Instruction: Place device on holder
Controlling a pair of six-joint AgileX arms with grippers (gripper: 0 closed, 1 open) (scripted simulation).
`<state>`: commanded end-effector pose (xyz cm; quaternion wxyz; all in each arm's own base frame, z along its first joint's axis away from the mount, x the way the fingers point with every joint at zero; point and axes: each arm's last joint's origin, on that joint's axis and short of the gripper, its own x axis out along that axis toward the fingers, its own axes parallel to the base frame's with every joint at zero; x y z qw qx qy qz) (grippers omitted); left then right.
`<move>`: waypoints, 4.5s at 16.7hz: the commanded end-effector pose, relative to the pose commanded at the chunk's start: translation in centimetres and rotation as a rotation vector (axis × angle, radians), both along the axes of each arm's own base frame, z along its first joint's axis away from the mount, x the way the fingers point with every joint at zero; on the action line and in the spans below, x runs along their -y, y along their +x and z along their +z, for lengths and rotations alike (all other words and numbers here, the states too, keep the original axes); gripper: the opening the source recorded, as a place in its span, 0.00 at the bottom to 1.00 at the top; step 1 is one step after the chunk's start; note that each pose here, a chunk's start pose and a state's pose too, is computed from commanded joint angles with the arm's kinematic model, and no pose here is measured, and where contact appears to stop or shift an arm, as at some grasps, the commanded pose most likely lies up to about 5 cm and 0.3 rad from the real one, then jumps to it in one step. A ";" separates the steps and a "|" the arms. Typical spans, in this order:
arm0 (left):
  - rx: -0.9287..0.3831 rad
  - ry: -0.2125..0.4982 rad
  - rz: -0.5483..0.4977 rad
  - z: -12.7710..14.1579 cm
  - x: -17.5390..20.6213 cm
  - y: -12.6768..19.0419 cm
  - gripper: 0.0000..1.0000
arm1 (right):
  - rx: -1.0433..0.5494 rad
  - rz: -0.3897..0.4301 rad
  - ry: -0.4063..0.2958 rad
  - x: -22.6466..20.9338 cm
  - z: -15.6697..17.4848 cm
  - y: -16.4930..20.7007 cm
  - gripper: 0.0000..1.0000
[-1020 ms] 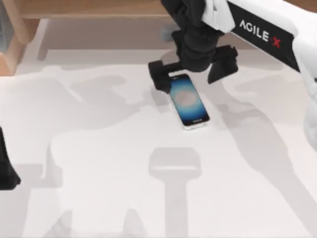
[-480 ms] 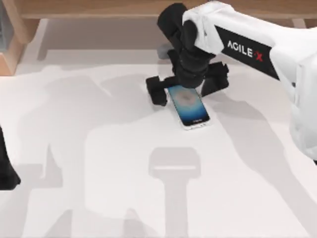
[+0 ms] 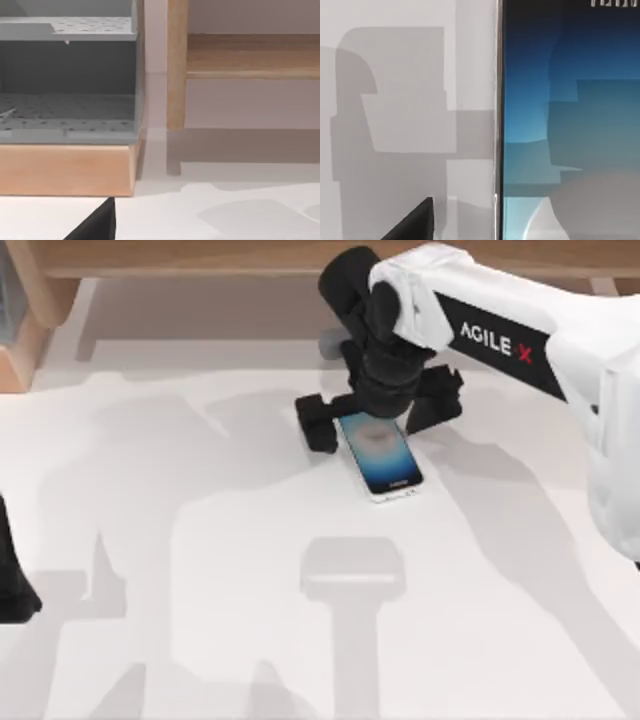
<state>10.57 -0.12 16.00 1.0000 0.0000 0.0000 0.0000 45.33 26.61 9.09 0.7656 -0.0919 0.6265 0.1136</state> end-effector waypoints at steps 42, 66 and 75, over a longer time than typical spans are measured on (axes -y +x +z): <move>0.000 0.000 0.000 0.0 0.0 0.0 1.00 | 0.216 -0.027 0.110 3.4 9.7 -0.1 0.00; 0.000 0.000 0.000 0.0 0.0 0.0 1.00 | 0.904 -0.551 -0.010 37.6 7.9 -11.5 0.00; 0.000 0.000 0.000 0.0 0.0 0.0 1.00 | 1.142 -0.652 -0.069 42.6 9.8 -13.8 0.00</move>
